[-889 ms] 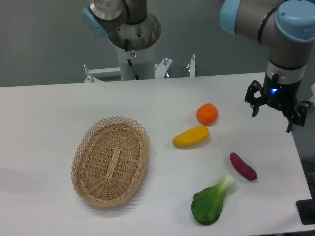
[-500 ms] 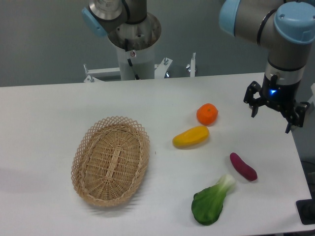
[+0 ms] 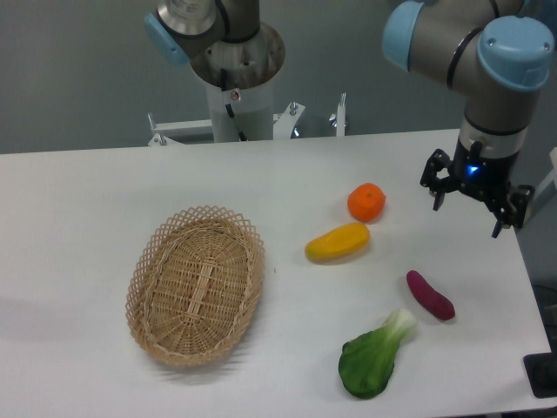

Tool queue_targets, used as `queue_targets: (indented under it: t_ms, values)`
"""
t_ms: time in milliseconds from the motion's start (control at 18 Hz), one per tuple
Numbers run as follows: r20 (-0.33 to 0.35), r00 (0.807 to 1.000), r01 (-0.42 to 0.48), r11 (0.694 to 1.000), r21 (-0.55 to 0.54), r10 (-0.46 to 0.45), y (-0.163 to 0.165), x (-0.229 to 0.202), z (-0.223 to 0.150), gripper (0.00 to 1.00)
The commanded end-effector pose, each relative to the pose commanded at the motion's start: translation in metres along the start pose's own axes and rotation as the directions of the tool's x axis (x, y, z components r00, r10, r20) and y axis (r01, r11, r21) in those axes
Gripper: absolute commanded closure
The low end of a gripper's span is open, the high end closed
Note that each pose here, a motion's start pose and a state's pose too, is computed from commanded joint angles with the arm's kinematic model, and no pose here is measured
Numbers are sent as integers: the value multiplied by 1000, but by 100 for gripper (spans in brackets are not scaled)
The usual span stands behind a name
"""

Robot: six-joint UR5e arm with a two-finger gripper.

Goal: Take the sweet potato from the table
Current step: 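Move the open gripper down over the purple sweet potato, then lower the gripper around the sweet potato and close on it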

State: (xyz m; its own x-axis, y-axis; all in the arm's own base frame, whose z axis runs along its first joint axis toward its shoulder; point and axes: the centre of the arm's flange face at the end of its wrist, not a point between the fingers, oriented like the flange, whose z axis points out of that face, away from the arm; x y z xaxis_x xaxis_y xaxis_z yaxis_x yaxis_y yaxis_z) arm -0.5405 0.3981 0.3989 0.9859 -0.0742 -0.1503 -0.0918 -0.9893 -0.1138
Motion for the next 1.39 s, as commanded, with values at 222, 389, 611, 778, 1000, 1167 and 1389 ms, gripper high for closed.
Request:
queue_targets:
  t_ms: [222, 389, 611, 778, 1000, 1167, 1389]
  values:
    - [-2, 987, 159, 987, 4, -159, -13, 8, 32, 0]
    - [42, 963, 264, 964, 39, -265, -24, 9, 72, 0]
    - [39, 962, 269, 963, 34, -270, -21, 7, 118, 0]
    - [42, 961, 271, 962, 27, -272, -21, 2, 148, 0]
    - [62, 961, 269, 963, 26, -270, -16, 5, 175, 0]
    - [82, 957, 280, 960, 15, -280, -14, 5, 184, 0]
    - [89, 954, 285, 958, 20, -286, -10, 7, 191, 0]
